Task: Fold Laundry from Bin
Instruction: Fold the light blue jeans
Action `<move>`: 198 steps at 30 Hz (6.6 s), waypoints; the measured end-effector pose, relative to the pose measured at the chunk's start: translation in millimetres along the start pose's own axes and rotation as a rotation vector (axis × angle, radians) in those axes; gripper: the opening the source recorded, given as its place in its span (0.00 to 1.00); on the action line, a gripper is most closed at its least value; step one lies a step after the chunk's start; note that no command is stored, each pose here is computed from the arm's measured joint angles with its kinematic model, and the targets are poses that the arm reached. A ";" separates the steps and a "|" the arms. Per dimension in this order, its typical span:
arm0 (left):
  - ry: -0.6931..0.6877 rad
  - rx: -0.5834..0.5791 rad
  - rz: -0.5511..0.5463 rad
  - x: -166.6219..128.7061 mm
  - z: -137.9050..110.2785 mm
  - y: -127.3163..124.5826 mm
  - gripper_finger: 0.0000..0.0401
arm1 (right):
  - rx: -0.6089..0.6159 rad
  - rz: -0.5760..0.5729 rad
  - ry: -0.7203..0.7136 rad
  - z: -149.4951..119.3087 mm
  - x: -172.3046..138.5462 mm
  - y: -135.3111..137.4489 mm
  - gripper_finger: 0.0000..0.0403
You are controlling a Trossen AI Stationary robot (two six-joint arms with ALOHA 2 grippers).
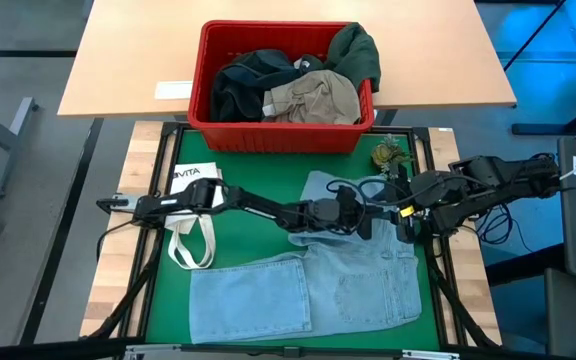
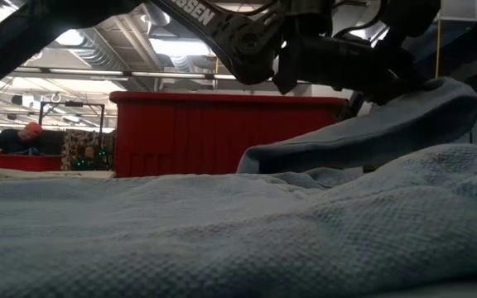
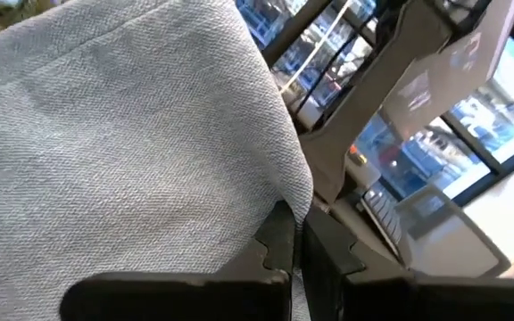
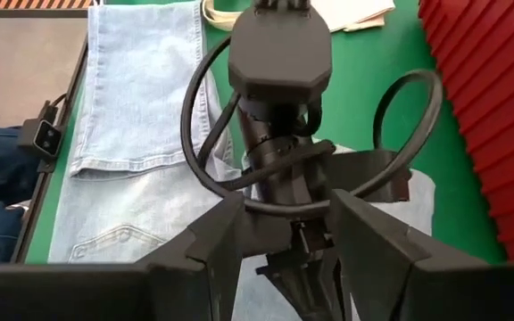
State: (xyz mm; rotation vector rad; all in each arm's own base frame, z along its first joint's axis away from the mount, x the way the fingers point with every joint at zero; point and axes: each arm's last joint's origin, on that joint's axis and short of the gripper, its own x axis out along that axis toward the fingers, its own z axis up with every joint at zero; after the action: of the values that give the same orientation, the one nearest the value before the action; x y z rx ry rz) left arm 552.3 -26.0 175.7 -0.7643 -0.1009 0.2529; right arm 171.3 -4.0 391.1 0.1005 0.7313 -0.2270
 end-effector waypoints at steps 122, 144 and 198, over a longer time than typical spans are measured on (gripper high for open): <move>1.006 0.718 0.002 -123.7 160.1 -43.6 0.35 | 0.816 -0.498 0.742 -133.5 76.3 -7.8 0.02; 1.136 0.859 0.138 -97.2 47.3 1.5 0.35 | 0.833 -0.457 0.791 -139.6 80.4 -6.4 0.17; 1.230 0.877 0.126 -88.4 -14.3 25.3 0.35 | 0.729 -0.299 0.836 -168.4 119.8 -1.6 0.34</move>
State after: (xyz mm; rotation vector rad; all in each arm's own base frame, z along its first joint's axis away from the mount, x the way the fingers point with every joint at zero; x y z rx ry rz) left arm 464.8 -41.2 147.9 0.0507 1.1581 -0.0971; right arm 147.9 2.6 185.8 0.8192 1.4680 -0.7578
